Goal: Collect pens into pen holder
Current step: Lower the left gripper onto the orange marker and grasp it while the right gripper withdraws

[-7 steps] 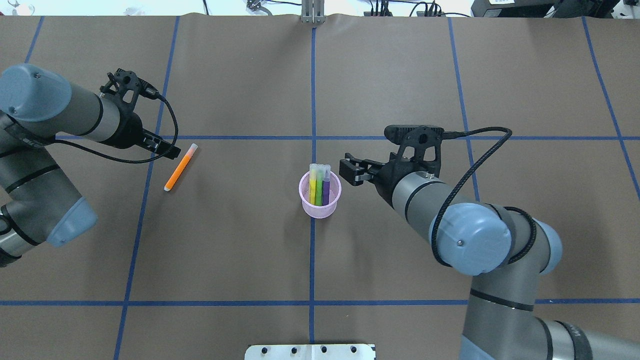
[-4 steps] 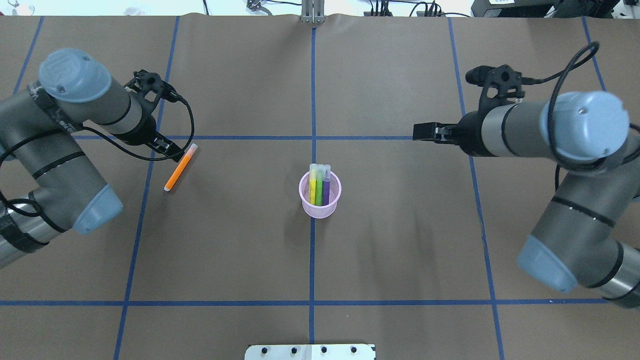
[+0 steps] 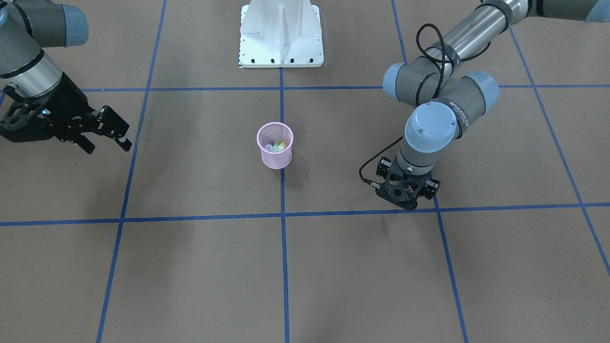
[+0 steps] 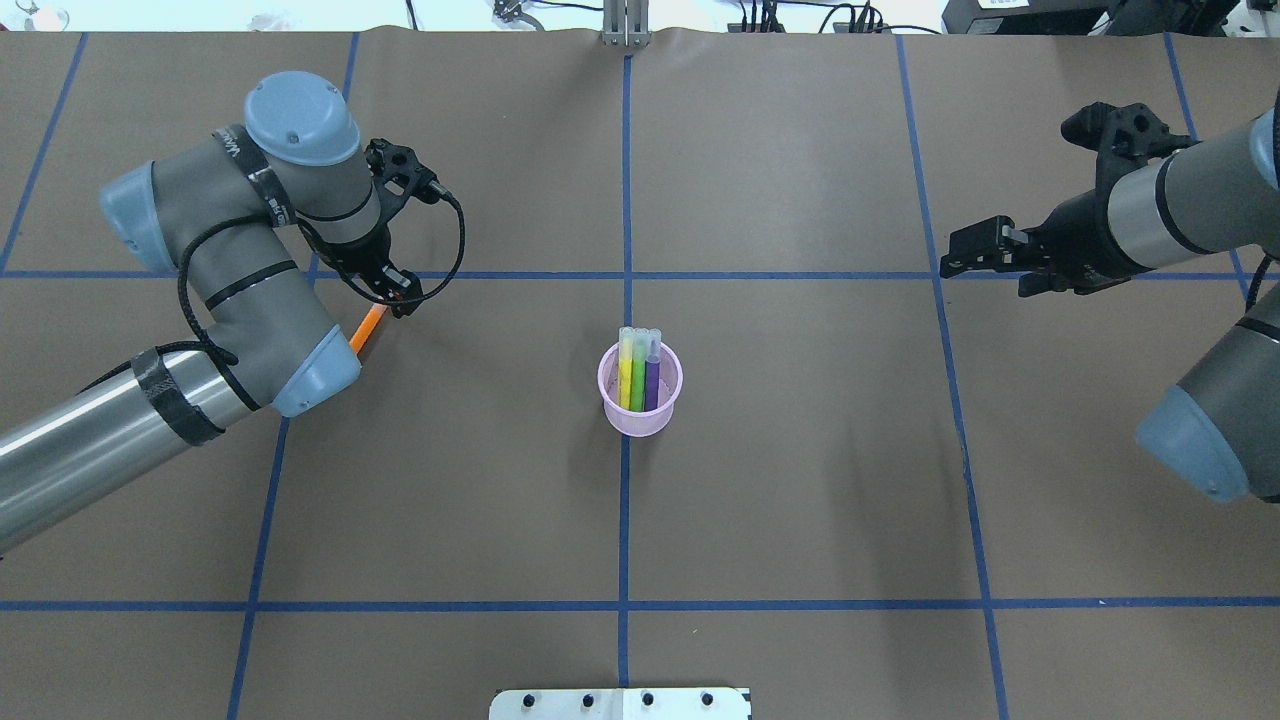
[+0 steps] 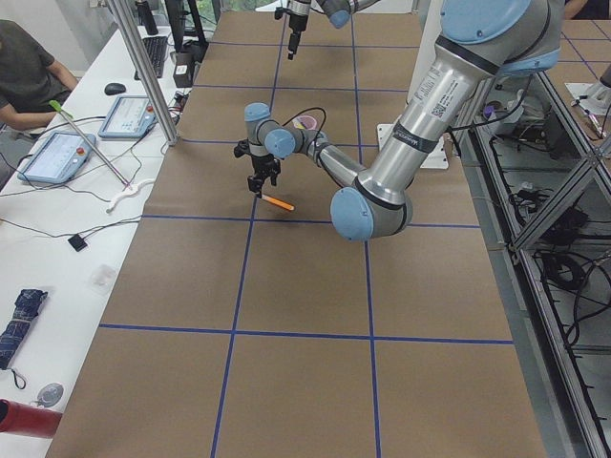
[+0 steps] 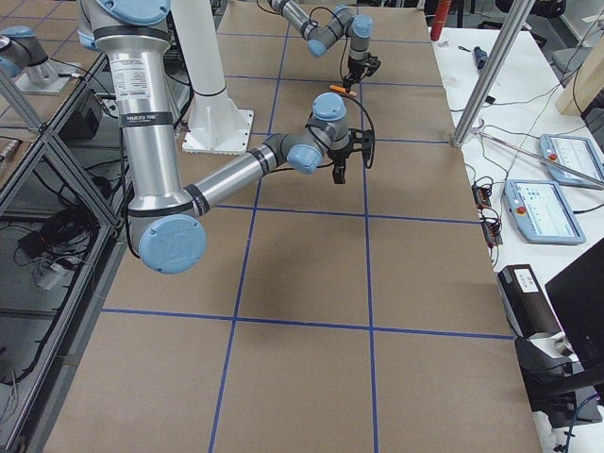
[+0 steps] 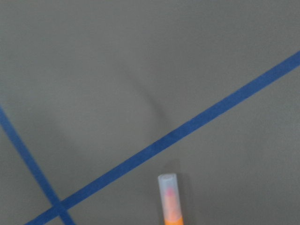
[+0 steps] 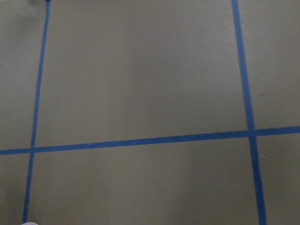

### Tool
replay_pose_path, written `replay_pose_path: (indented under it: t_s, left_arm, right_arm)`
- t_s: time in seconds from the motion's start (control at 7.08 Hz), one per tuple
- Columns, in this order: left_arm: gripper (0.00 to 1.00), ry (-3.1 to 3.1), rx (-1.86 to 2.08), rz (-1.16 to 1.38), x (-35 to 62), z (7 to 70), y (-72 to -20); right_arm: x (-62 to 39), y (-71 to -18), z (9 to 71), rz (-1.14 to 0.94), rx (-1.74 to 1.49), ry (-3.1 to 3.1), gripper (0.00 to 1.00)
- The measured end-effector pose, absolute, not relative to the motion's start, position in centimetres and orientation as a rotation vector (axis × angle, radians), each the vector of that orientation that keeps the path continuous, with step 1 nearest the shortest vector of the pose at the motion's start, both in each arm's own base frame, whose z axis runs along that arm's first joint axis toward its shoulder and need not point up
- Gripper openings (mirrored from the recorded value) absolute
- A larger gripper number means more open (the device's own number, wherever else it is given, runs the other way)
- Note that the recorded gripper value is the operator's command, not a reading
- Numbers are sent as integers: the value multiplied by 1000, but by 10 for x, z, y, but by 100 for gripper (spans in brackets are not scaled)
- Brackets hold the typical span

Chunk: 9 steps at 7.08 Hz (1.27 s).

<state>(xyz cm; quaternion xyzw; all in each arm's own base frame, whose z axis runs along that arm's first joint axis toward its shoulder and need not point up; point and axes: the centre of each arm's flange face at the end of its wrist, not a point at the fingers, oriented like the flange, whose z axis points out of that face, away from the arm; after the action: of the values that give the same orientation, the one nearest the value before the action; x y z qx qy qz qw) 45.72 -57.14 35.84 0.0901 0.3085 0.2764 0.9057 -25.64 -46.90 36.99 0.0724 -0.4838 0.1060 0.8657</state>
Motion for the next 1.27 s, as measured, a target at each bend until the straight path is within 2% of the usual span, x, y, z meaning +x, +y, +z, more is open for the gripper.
replay_pose_path:
  t_s: [0.28,0.56,0.71,1.13,1.27]
  left_arm:
    - [78,643,155,575,462,365,-569]
    - [71,657,117,576,461,377,-565]
    - [63,658,108,575,461,380,-564]
    - [59,654,96,573,462,386,-564]
    - [46,652,93,573,462,388,-564]
  right_arm:
    - [-256,-469,372,229,153,-1008,100]
    - [-257,-470,371,228,154,-1010,100]
    - [-257,-470,370,227,155,-1011,100]
    - [-257,-470,369,226,157,-1013,100]
    - [-257,-470,369,226,157,-1013,100]
